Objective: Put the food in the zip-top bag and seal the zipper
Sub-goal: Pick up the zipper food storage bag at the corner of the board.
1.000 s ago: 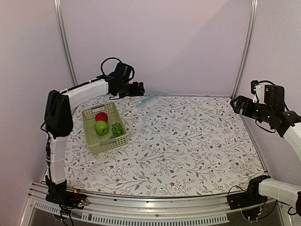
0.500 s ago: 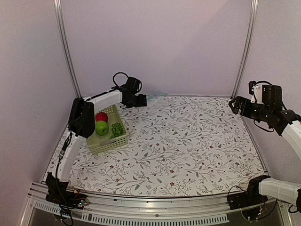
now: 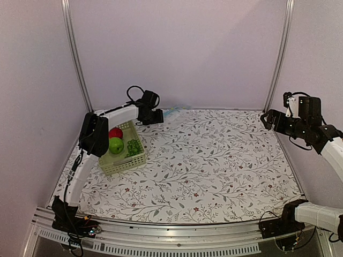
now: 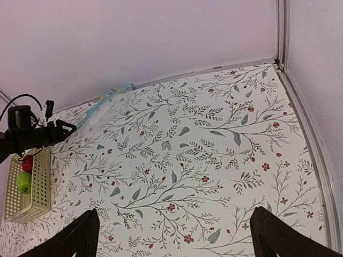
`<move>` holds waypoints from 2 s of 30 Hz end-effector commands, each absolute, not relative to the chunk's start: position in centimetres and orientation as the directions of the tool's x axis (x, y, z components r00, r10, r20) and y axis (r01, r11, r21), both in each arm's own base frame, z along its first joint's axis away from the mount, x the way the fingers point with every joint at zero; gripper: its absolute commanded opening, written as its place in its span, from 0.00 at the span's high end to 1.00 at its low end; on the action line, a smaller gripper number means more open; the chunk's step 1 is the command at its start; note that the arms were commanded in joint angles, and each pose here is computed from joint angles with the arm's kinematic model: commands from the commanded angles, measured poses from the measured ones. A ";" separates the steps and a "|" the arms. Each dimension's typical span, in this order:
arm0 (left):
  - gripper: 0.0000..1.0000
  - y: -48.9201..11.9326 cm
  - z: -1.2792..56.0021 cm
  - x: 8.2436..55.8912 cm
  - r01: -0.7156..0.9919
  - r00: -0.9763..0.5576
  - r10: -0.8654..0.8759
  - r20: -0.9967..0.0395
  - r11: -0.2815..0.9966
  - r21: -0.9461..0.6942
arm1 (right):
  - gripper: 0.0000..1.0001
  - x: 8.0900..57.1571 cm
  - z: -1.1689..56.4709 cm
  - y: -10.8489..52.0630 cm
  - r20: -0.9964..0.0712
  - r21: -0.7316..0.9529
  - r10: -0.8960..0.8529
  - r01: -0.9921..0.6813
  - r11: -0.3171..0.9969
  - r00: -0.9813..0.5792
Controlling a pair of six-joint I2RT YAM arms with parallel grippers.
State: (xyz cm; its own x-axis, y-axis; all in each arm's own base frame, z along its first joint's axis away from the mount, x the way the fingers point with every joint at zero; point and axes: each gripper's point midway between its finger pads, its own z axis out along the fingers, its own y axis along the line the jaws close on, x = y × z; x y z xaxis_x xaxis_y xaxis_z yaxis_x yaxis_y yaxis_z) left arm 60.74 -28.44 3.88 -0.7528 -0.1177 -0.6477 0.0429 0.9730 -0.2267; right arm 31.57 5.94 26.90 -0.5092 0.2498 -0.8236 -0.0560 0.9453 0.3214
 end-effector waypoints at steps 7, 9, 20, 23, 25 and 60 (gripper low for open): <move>0.41 -27.2 2.2 62.5 -0.043 -0.756 -0.265 -0.599 0.933 -0.358 | 0.01 31.6 27.7 6.6 -0.826 0.336 0.253 -0.081 0.938 -0.503; 0.44 -27.2 1.7 62.7 -0.061 -0.760 -0.298 -0.578 0.917 -0.394 | 0.01 31.7 27.7 6.6 -0.824 0.339 0.254 -0.082 0.937 -0.506; 0.55 -28.0 0.1 63.2 -0.093 -0.766 -0.377 -0.520 0.866 -0.491 | 0.01 31.6 27.9 6.6 -0.826 0.339 0.255 -0.082 0.937 -0.502; 0.61 -28.0 -0.2 63.4 -0.106 -0.766 -0.398 -0.505 0.852 -0.512 | 0.01 31.7 27.8 6.6 -0.825 0.338 0.253 -0.081 0.938 -0.505; 0.68 -28.2 -0.4 63.3 -0.109 -0.770 -0.405 -0.493 0.844 -0.524 | 0.01 31.7 27.8 6.6 -0.824 0.336 0.252 -0.080 0.938 -0.508; 1.00 -32.4 2.6 53.8 0.104 -0.820 -0.231 -0.523 0.839 -0.534 | 0.01 31.5 27.2 6.6 -0.816 0.337 0.252 -0.074 0.939 -0.520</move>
